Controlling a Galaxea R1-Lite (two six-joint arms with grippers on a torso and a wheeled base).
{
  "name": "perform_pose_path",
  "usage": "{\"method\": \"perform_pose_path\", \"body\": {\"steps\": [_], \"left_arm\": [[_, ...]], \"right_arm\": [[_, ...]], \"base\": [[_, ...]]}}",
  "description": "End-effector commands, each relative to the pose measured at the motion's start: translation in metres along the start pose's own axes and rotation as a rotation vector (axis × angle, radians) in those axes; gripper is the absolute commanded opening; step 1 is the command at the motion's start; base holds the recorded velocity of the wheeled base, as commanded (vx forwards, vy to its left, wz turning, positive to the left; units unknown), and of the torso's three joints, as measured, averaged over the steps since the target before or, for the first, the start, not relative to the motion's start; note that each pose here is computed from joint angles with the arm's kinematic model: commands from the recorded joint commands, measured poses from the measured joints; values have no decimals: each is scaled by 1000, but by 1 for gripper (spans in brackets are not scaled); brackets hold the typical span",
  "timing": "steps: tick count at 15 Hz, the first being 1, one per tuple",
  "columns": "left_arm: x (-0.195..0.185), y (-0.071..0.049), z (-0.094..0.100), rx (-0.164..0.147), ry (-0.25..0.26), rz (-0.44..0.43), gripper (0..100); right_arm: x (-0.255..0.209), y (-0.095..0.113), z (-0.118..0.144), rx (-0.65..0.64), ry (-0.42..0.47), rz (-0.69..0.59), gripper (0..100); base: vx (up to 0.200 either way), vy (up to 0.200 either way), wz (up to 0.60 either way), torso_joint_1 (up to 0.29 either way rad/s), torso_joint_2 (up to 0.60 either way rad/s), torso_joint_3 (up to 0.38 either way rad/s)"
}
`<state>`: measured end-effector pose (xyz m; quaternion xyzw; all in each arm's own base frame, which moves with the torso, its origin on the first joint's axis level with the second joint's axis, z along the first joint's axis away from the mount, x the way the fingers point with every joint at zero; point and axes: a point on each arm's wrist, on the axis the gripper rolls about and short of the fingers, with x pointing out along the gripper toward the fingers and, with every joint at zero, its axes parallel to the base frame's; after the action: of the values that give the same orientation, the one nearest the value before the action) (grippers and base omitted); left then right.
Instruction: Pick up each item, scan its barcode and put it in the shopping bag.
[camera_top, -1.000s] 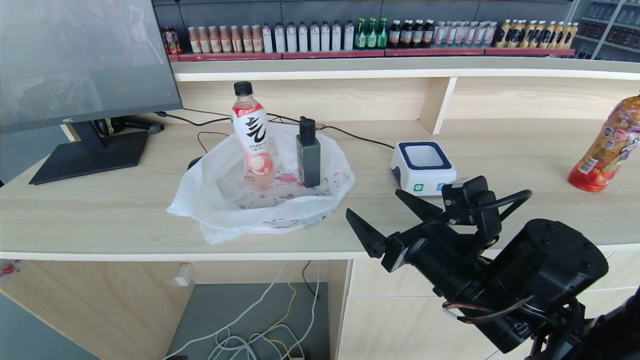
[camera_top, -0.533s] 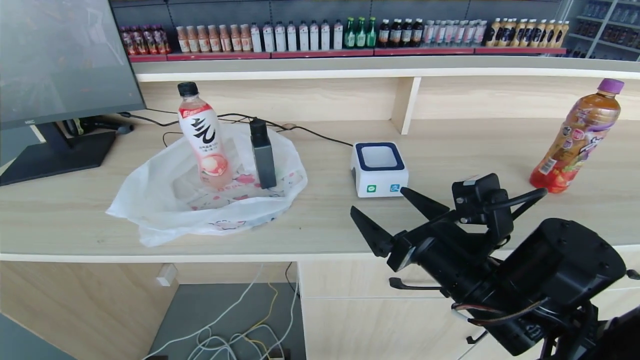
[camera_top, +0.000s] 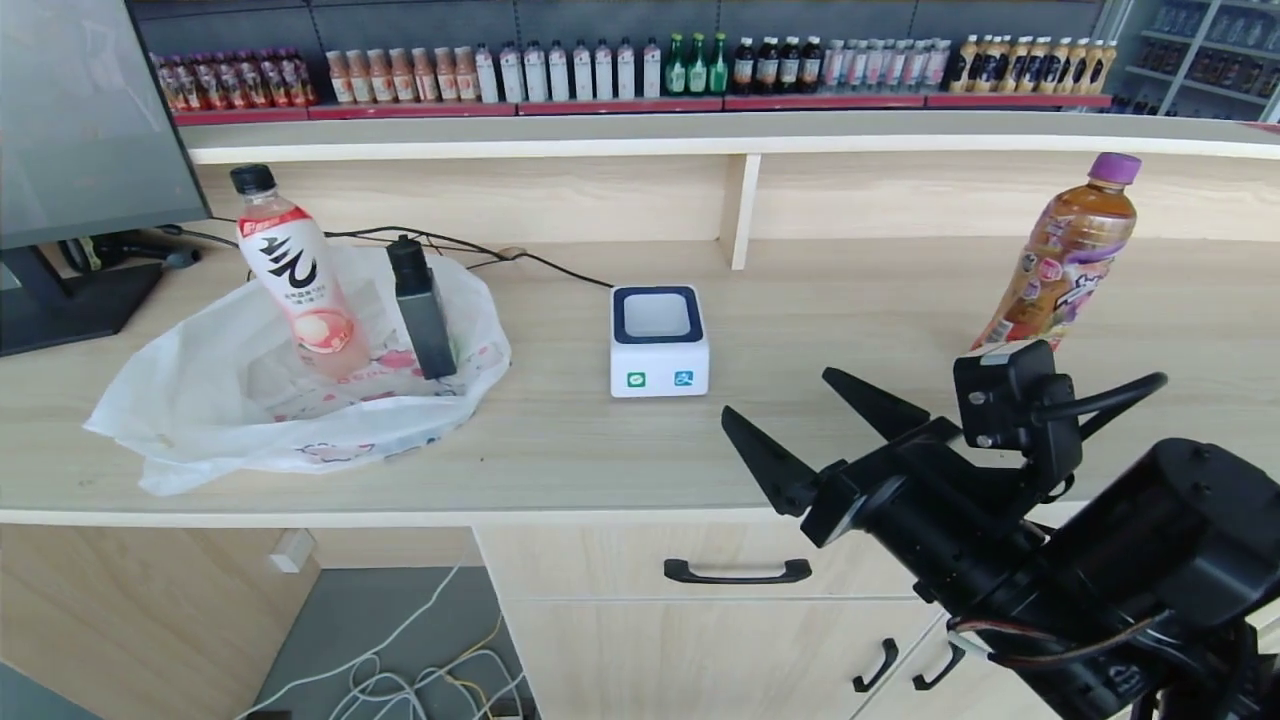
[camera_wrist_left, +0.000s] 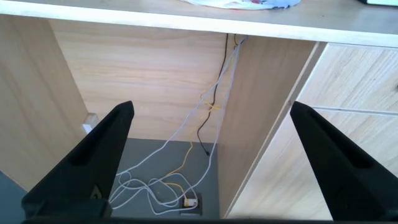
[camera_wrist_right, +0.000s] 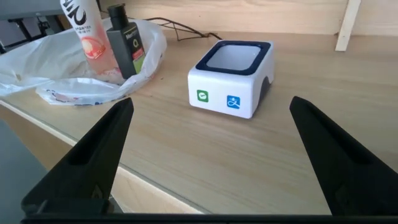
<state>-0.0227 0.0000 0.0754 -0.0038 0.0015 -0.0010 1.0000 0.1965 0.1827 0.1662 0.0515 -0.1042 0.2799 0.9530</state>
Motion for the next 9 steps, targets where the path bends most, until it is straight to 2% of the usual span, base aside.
{"method": "perform_pose_path", "body": {"steps": [1,9], "left_arm": [[0,0,0,-2,0,0,100],[0,0,0,-8,0,0,100]], "right_arm": [[-6,-1,8,5,-22,0,100],[-8,-4,12,3,-34,-7,100]], "base": [[0,-200,0,2,7,7],[0,-200,0,2,5,-1]]}}
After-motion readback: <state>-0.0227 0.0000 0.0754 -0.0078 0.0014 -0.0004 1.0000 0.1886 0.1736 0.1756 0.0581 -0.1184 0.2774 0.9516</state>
